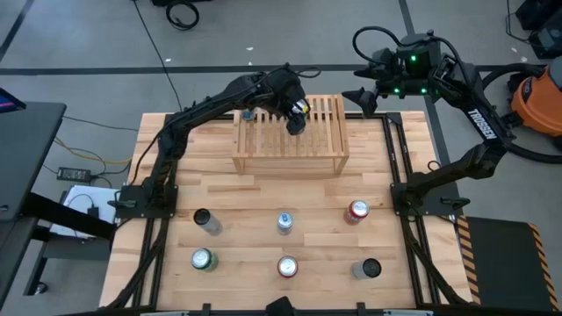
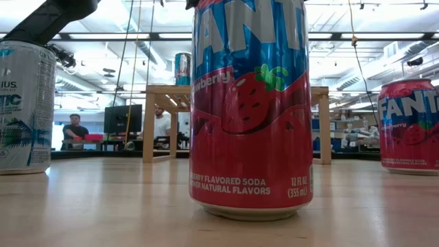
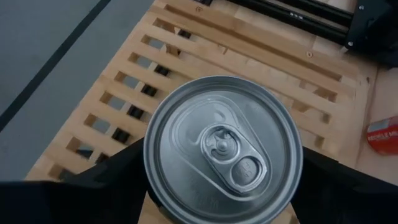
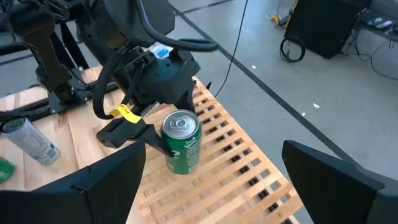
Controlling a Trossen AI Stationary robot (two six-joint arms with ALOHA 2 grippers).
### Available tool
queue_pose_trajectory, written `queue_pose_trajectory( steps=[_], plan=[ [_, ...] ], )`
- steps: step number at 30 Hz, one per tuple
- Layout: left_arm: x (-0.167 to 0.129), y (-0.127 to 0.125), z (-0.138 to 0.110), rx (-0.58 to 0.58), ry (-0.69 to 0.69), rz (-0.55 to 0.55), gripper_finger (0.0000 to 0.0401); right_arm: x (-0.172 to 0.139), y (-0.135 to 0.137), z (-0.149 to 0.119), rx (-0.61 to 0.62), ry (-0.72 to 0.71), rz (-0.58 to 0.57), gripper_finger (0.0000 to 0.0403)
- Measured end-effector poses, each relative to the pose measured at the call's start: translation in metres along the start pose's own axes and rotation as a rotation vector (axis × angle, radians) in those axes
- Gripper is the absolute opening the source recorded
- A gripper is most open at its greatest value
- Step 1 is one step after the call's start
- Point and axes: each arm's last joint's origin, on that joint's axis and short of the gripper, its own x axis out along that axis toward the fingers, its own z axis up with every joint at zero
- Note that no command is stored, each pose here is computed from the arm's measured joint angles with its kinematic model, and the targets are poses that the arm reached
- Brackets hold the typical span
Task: Place canned beverage on shelf
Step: Align the green soda can with the blue soda can on the shelf
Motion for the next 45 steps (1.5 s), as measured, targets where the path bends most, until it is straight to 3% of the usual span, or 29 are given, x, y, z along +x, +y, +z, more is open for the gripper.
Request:
queue_pose_trajectory(
  steps=[15, 23, 28, 45],
  plan=[
    [-0.012, 0.017, -0.006, -0.064, 0.059, 0.142, 0.0313, 0.000, 0.000, 0.005, -0.003, -0.047, -0.001, 0.0387],
    [-0.013, 0.042, -0.008, -0.103, 0.076, 0.205, 0.0313, 0.000, 0.000, 0.001, -0.003, -0.009, -0.001, 0.0387],
    [-0.013, 0.052, -0.008, -0.131, 0.078, 0.214, 0.0313, 0.000, 0.000, -0.001, -0.002, 0.008, 0.000, 0.0387],
    [-0.014, 0.049, -0.009, -0.141, 0.091, 0.212, 0.0315, 0.000, 0.000, -0.001, -0.002, 0.006, 0.000, 0.0387]
  ],
)
